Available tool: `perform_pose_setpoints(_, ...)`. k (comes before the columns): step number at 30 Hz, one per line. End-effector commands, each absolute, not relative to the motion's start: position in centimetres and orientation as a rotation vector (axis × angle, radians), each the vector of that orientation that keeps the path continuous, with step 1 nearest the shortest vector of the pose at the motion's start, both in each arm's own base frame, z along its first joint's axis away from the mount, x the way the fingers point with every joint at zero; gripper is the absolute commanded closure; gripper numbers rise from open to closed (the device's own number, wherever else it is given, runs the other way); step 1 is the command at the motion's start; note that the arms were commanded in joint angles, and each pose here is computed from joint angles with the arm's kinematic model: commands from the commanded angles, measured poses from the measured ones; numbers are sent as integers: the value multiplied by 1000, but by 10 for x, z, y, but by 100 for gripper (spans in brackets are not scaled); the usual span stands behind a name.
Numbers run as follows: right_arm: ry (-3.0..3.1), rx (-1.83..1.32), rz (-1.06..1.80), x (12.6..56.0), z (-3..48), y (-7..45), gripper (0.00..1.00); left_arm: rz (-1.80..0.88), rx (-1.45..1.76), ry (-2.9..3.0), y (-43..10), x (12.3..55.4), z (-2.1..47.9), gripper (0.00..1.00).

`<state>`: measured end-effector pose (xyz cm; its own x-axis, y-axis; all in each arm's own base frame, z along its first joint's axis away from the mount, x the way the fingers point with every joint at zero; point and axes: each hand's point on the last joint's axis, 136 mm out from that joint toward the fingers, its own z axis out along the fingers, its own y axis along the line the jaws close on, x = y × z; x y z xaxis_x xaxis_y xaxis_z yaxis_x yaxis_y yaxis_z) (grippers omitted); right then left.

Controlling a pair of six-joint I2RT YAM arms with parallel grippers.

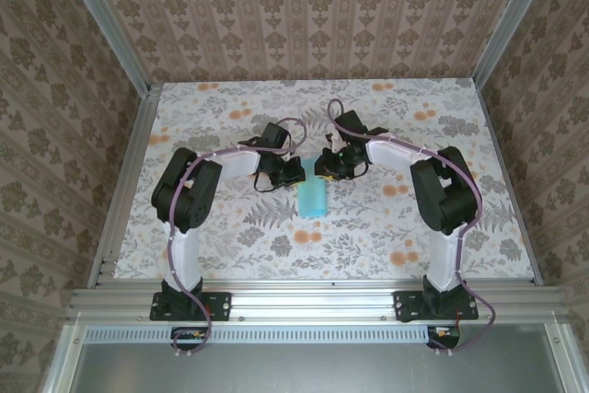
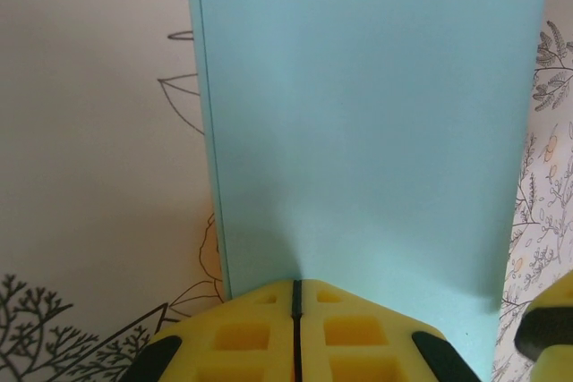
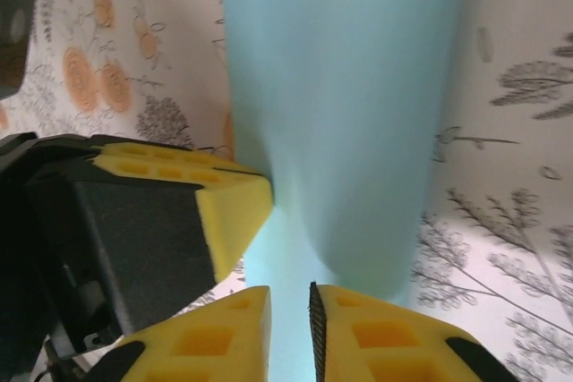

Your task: Fold a paper plane with a square sheet of paper (pick it up from the middle)

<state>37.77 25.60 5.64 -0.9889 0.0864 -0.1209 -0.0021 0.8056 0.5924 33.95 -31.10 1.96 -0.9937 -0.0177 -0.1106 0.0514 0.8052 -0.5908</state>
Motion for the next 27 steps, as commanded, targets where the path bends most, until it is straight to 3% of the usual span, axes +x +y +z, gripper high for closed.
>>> perform_pose_setpoints(1,2874,48,1046,370,44,268,81,-712,-14,3065,-281,311,-28,92)
perform_pose_setpoints(18,2980,133,911,358,-6,227,83,-617,-9,3130,-266,297,-50,93)
perform_pose_setpoints(27,2909,17,1049,350,47,250,83,-620,-11,3124,-268,298,-48,93)
